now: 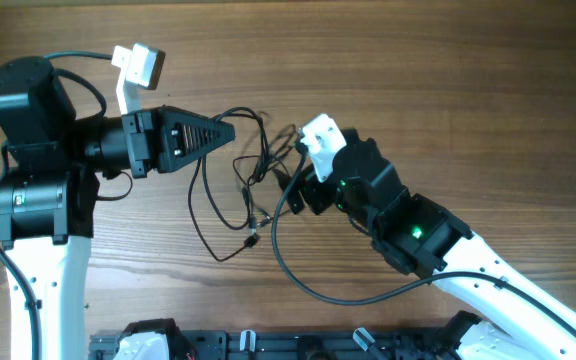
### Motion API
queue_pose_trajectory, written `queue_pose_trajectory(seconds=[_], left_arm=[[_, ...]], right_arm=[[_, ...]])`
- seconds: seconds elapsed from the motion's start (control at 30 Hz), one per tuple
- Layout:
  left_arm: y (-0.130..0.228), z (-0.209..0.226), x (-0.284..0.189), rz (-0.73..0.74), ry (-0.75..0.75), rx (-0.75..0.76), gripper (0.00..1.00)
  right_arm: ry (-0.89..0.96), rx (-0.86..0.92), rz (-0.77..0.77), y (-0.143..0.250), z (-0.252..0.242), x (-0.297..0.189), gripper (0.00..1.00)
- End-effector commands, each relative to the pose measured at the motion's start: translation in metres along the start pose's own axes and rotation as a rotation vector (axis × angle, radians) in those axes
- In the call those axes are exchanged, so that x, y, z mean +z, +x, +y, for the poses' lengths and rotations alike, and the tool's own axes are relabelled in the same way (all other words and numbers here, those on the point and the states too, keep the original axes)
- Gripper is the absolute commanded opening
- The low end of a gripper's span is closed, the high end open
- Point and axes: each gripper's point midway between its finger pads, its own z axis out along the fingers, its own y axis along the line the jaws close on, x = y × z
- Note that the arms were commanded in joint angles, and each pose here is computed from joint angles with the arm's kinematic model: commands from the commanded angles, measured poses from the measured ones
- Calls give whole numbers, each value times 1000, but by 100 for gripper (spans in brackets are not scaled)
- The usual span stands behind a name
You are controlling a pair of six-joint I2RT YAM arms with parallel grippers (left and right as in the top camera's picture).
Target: Untangle cables
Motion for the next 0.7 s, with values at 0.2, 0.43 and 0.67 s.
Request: queue_pose_trajectory(seconds=[0.2, 0.43, 0.67], left_arm=[[7, -12, -1, 16, 23, -24, 4], [8, -11, -1, 16, 23, -42, 4], [8, -11, -1, 15, 23, 28, 16]], right_arm=[[325, 2, -314, -78, -53, -22, 33], [380, 31, -348, -84, -63, -28, 24], [107, -13, -126, -33, -18, -4, 100]])
